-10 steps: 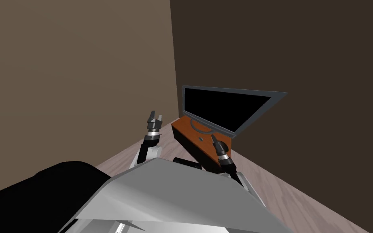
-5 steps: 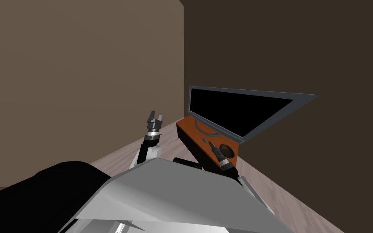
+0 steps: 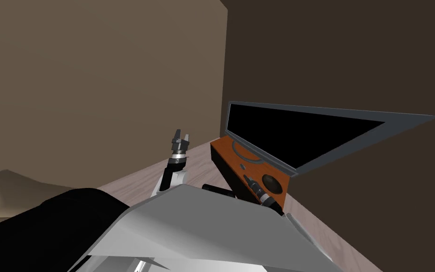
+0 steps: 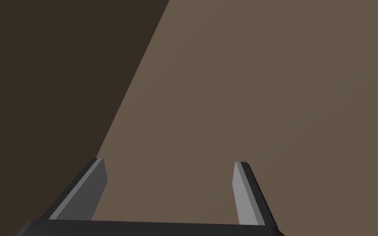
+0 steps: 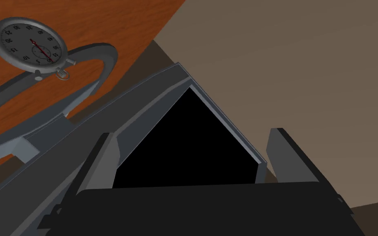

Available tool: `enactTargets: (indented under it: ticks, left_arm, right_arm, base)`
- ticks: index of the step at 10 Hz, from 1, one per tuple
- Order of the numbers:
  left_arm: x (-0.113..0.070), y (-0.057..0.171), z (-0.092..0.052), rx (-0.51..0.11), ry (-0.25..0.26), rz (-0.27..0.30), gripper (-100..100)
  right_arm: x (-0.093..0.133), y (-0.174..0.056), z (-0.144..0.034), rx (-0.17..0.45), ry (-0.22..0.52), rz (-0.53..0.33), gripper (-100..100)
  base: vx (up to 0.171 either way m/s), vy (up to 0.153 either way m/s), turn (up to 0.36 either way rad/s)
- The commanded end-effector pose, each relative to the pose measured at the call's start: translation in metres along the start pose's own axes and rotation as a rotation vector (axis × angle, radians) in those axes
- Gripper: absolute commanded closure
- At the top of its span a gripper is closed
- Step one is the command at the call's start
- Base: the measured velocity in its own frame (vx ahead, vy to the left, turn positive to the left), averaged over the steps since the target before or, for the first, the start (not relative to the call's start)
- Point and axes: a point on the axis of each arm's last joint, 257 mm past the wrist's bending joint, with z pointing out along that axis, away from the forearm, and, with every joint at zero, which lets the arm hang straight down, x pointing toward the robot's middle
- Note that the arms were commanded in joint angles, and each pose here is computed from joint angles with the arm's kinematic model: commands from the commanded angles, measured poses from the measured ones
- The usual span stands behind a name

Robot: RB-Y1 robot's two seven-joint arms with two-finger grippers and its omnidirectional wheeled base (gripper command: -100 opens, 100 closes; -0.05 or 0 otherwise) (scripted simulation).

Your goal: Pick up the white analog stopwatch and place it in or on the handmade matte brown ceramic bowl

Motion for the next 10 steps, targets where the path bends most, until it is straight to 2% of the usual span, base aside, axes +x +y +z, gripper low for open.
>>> enactTargets:
  ticks: [1, 2, 4, 6, 7, 8, 10]
  left_arm:
    - [0.0, 0.0, 0.0, 0.0, 0.0, 0.0, 0]
    - [0.0, 0.0, 0.0, 0.0, 0.0, 0.0, 0]
    - [0.0, 0.0, 0.0, 0.0, 0.0, 0.0, 0]
    - [0.0, 0.0, 0.0, 0.0, 0.0, 0.0, 0]
    - [0.0, 0.0, 0.0, 0.0, 0.0, 0.0, 0]
    - [0.0, 0.0, 0.0, 0.0, 0.0, 0.0, 0]
    - [0.0, 0.0, 0.0, 0.0, 0.0, 0.0, 0]
  right_arm:
    - [0.015, -0.025, -0.015, 0.051, 0.069, -0.053, -100]
    - [0.028, -0.042, -0.026, 0.083, 0.123, -0.099, -100]
    - [0.029, -0.046, -0.028, 0.092, 0.128, -0.101, -100]
    - [0.051, -0.086, -0.057, 0.166, 0.241, -0.19, -100]
    - [0.058, -0.101, -0.071, 0.192, 0.292, -0.236, -100]
    - [0.059, -0.105, -0.074, 0.202, 0.297, -0.237, -100]
    - [0.071, -0.139, -0.106, 0.26, 0.398, -0.323, -100]
  base:
    - [0.024, 0.009, 0.21]
    - [0.042, 0.017, 0.335]
    - [0.024, 0.004, 0.038]
    - [0.042, 0.02, 0.256]
    - [0.094, 0.028, 0.278]
    - [0.066, 0.017, 0.074]
    - [0.065, 0.023, 0.19]
